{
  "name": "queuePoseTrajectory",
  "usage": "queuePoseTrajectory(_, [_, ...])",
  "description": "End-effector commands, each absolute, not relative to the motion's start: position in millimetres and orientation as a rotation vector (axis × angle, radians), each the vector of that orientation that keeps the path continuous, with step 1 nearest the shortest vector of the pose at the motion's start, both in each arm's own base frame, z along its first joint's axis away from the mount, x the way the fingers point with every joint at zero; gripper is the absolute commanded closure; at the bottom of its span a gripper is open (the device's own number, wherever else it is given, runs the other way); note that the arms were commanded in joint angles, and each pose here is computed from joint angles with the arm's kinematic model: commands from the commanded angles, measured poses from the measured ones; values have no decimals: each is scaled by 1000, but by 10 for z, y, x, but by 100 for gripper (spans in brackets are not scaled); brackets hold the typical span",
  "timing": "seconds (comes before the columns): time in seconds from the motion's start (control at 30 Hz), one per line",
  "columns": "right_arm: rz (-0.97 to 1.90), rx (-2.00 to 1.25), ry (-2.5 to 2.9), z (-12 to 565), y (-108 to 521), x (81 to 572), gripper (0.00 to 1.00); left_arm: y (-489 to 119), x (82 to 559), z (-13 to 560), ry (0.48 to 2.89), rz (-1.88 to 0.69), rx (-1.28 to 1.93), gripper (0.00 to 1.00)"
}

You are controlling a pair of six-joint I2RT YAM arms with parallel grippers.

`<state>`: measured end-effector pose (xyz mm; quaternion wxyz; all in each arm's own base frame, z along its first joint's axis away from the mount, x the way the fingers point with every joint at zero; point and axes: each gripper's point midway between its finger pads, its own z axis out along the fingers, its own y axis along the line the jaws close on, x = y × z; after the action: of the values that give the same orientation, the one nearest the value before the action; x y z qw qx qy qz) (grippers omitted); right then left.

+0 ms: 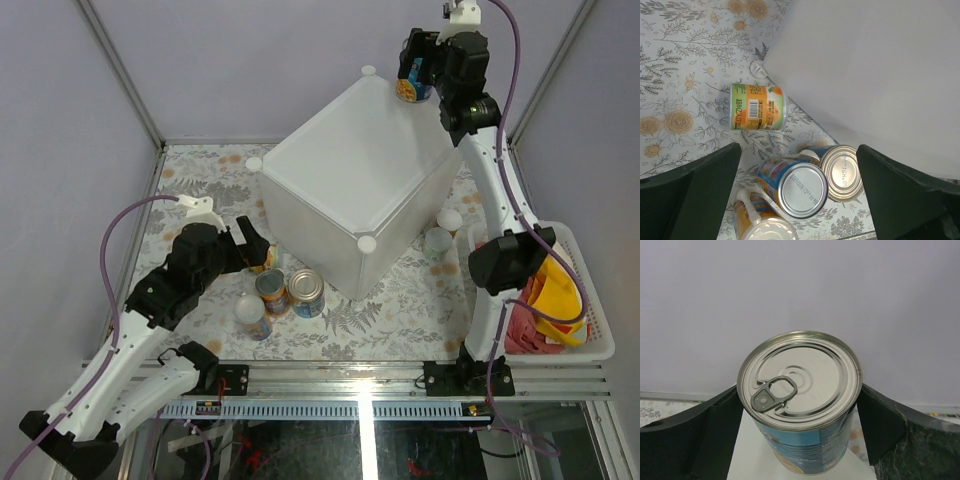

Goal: Place and organize the canned foods onto the counter

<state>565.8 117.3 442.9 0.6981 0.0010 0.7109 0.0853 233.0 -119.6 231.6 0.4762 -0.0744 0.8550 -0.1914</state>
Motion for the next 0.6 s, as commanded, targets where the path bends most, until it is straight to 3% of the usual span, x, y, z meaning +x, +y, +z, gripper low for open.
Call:
queuePoseTrajectory(0.0, [329,-30,1213,5678,1358,5508,100,-1257,2428,2458,2035,-498,-168,0])
queuePoseTrajectory(0.3, [394,-38,1195,5548,1523,5803,100,-1309,2479,2410,2042,-507,-162,0])
queuePoseTrajectory(0.57, [392,-110,1195,5526,1765,5752,100,-1370,2532,2359,2055,-519,-158,0])
